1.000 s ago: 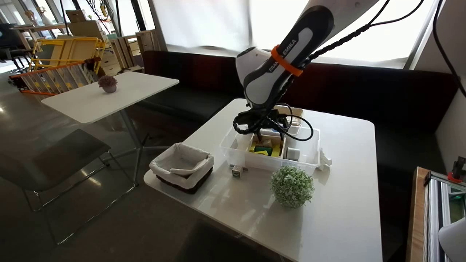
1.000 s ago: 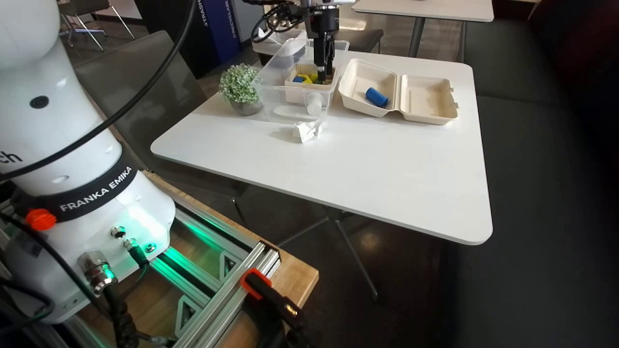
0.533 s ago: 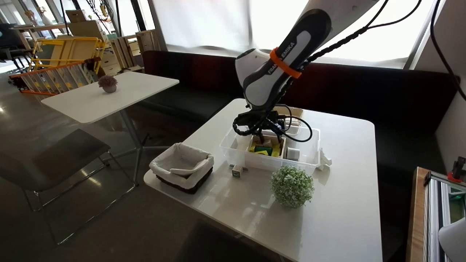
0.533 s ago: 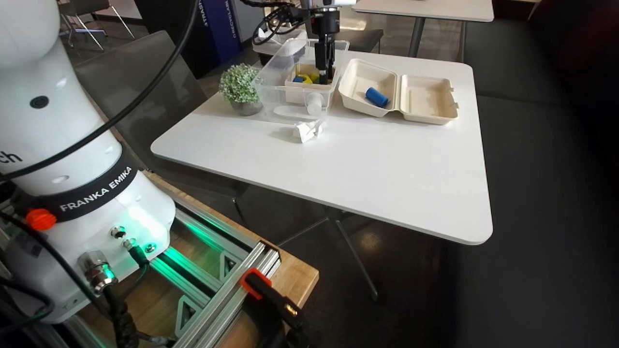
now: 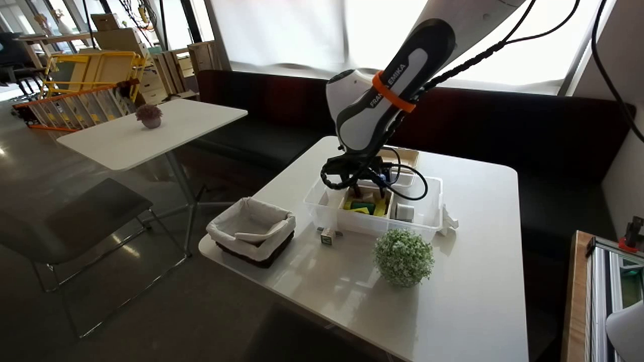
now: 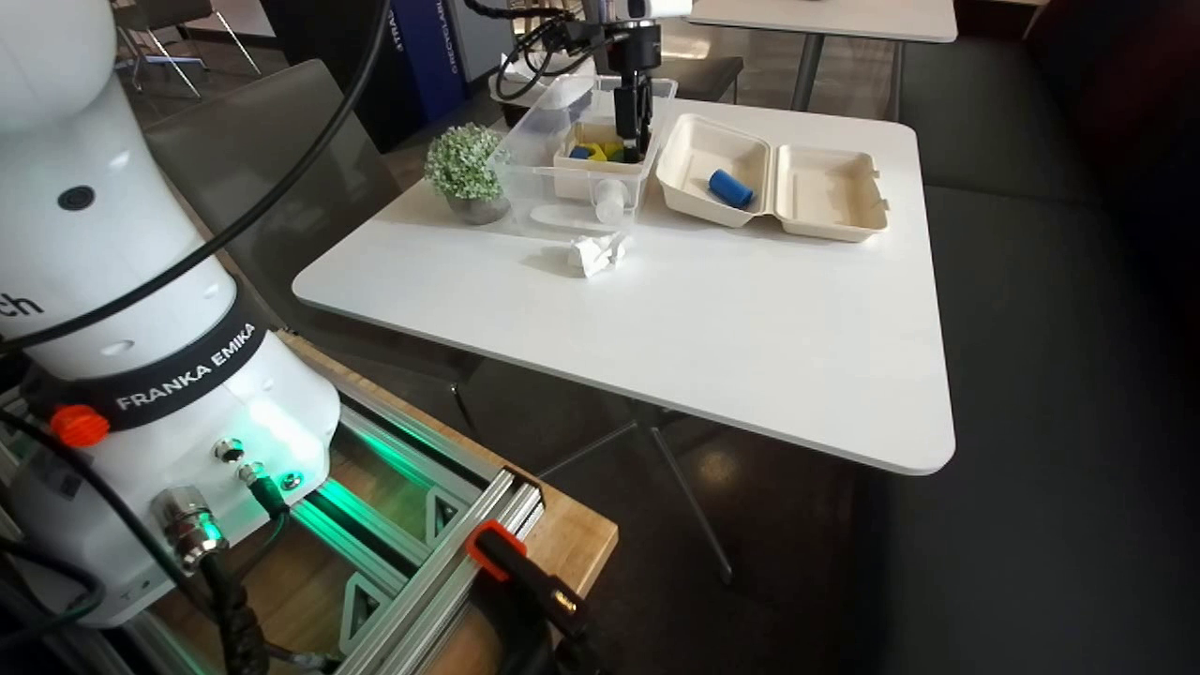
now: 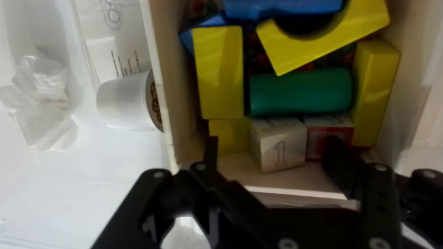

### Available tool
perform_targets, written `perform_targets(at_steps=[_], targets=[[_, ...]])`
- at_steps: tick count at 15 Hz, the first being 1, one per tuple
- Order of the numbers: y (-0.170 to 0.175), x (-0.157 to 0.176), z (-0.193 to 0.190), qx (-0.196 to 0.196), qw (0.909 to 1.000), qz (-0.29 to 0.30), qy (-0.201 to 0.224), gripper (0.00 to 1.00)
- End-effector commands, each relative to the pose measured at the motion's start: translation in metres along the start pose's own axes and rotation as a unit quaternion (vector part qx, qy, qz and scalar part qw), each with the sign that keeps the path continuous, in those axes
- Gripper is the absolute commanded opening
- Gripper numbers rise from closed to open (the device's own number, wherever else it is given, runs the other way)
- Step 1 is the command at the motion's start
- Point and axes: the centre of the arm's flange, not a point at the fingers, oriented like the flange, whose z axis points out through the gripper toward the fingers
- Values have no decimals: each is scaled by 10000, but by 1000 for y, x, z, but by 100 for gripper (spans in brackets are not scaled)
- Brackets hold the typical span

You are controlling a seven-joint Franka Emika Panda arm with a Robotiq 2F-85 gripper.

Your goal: Remove some objects from the box and put them inside the container

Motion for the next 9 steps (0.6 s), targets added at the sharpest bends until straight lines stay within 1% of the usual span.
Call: perform_targets(at_steps=[1, 2, 3, 4, 5, 7, 9], targets=[[-3, 3, 11, 42, 10000, 15, -22, 72], [-3, 3, 11, 32, 10000, 19, -30, 70], [-2, 4, 10, 35, 10000, 30, -45, 59], [-2, 4, 10, 32, 10000, 40, -36, 56], [-2, 5, 10, 34, 10000, 44, -39, 44], [-1, 6, 8, 51, 10000, 57, -37, 35], [-1, 7, 7, 55, 10000, 54, -37, 32]])
